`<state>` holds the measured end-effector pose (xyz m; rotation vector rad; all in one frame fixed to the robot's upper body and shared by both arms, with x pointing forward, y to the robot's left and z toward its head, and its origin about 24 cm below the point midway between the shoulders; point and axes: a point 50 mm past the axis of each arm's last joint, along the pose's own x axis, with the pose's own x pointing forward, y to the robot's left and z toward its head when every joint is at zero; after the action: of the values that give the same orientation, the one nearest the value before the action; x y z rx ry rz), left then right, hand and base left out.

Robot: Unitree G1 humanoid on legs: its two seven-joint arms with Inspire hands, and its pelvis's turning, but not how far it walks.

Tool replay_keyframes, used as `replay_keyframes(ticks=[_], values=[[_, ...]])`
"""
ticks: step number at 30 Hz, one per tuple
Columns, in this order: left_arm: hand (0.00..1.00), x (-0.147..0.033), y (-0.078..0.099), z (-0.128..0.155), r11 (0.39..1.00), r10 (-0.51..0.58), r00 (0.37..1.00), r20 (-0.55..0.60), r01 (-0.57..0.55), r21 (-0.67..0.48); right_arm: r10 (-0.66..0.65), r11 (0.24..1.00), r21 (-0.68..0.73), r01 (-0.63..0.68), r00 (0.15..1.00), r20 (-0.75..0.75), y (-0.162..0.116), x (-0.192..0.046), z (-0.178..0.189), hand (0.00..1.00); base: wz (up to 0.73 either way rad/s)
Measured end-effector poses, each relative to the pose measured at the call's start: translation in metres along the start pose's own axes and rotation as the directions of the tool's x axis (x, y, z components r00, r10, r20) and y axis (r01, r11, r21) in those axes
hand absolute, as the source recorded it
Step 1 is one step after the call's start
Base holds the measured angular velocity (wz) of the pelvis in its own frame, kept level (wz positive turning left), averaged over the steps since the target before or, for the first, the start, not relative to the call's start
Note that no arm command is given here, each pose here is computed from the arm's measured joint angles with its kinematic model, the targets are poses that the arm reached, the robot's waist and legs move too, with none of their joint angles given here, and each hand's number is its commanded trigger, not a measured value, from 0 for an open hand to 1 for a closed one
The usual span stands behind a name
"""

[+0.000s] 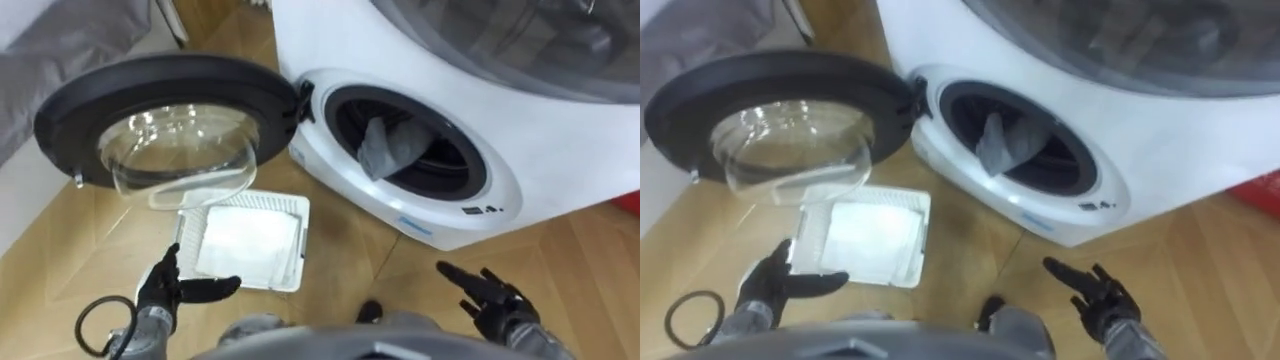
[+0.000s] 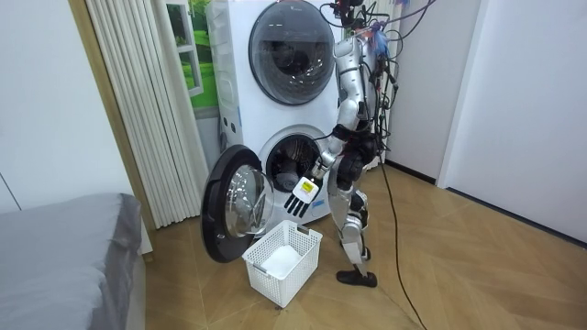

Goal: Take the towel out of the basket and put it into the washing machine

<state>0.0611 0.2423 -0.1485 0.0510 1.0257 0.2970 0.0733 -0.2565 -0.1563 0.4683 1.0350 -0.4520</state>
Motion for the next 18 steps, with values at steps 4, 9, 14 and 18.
replay_keyframes(ticks=[4, 9, 14, 18], values=[[0.0, -0.006, 0.009, -0.022, 0.997, 0.067, 0.994, -0.085, -0.071, -0.042, -0.012, 0.999, -0.049, 0.009, 0.999, -0.052, -0.004, -0.004, -0.017, 0.0, 0.04], [0.0, -0.01, 0.017, -0.037, 0.989, 0.109, 0.981, -0.161, -0.123, -0.085, -0.021, 0.987, -0.159, 0.004, 0.994, -0.103, -0.006, -0.006, -0.027, 0.0, 0.0], [0.0, -0.013, 0.014, -0.05, 0.976, 0.132, 0.959, -0.249, -0.17, -0.135, -0.049, 0.969, -0.245, 0.005, 0.984, -0.172, -0.009, -0.007, -0.035, 0.0, 0.0], [0.0, -0.016, 0.015, -0.06, 0.969, 0.14, 0.942, -0.306, -0.193, -0.151, -0.054, 0.967, -0.256, 0.005, 0.981, -0.187, -0.009, -0.008, -0.039, 0.0, -0.05]])
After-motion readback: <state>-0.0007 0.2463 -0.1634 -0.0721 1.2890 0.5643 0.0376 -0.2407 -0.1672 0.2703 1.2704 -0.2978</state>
